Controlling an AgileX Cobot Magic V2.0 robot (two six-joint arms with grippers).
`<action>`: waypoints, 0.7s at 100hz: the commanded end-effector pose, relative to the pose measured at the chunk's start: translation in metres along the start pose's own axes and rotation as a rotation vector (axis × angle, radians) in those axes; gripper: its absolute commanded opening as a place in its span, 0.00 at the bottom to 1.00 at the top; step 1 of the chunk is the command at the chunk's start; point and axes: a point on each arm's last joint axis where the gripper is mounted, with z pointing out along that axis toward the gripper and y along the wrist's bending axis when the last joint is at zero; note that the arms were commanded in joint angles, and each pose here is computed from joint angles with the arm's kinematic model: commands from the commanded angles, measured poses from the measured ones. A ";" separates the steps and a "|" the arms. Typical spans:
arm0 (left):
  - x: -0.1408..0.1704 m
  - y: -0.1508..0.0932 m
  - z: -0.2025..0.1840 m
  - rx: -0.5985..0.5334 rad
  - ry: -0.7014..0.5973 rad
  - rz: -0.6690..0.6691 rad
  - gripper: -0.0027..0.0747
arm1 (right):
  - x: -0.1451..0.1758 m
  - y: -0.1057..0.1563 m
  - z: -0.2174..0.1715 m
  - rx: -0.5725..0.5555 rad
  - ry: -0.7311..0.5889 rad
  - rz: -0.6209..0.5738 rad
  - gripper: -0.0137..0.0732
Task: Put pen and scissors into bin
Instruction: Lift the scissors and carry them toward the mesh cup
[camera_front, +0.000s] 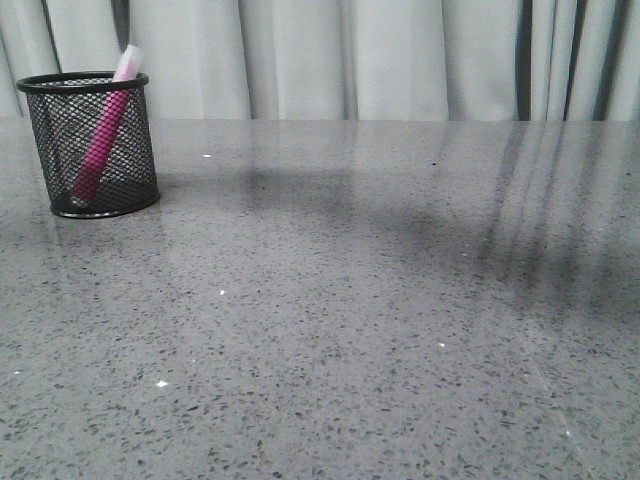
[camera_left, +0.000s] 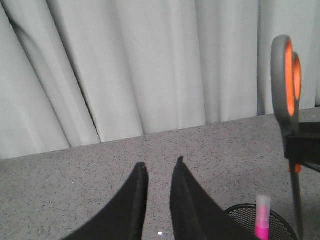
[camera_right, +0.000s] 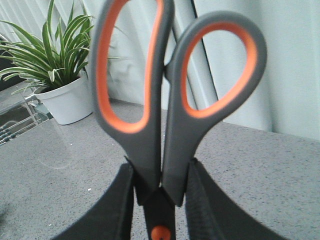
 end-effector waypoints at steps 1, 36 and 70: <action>-0.016 0.004 -0.008 -0.046 -0.096 -0.018 0.16 | -0.036 0.013 -0.008 -0.076 -0.211 -0.012 0.07; -0.016 0.004 -0.008 -0.049 -0.100 -0.019 0.16 | -0.017 0.009 0.005 -0.084 -0.248 -0.079 0.07; -0.016 0.004 -0.008 -0.049 -0.100 -0.019 0.16 | 0.002 0.004 0.003 -0.078 -0.235 -0.141 0.07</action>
